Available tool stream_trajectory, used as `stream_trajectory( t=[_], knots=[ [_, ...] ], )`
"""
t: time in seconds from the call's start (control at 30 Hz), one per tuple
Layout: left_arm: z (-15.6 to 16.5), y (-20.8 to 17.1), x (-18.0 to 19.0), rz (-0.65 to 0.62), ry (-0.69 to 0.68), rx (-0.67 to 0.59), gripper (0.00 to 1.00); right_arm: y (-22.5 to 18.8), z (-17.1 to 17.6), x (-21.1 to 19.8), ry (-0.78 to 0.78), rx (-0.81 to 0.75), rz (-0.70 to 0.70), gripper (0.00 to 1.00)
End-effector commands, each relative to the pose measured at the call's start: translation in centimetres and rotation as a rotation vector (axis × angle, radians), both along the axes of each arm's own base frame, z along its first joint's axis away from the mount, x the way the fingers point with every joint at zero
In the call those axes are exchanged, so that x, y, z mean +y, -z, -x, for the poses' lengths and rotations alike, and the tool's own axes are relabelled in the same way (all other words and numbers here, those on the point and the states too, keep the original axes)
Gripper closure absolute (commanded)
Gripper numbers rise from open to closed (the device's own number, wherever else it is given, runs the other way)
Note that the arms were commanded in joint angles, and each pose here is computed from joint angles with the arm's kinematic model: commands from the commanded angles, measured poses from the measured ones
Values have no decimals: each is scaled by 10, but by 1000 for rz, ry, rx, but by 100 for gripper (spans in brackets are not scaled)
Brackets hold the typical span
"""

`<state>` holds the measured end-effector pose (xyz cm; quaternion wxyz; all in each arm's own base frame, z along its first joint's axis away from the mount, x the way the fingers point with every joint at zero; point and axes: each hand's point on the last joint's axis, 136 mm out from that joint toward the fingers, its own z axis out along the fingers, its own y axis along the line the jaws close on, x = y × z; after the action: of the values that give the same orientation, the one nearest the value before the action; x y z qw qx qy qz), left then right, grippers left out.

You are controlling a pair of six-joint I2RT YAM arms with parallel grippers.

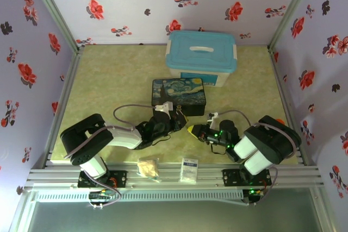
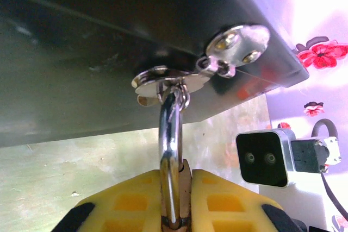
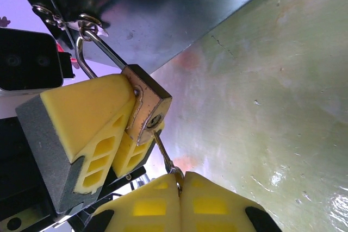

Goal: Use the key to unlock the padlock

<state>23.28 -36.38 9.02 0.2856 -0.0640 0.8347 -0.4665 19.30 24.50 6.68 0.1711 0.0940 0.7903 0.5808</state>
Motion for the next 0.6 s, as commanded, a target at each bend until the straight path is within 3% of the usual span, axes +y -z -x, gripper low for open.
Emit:
stream_trajectory(
  t=[0.0,0.57],
  knots=[
    [-5,-32,-11,90,11,-61,100,1,-2,-1,-3,-21,2,100],
    [-6,-28,-4,87,-8,-44,100,3,0,-9,25,-16,-1,100]
  ],
)
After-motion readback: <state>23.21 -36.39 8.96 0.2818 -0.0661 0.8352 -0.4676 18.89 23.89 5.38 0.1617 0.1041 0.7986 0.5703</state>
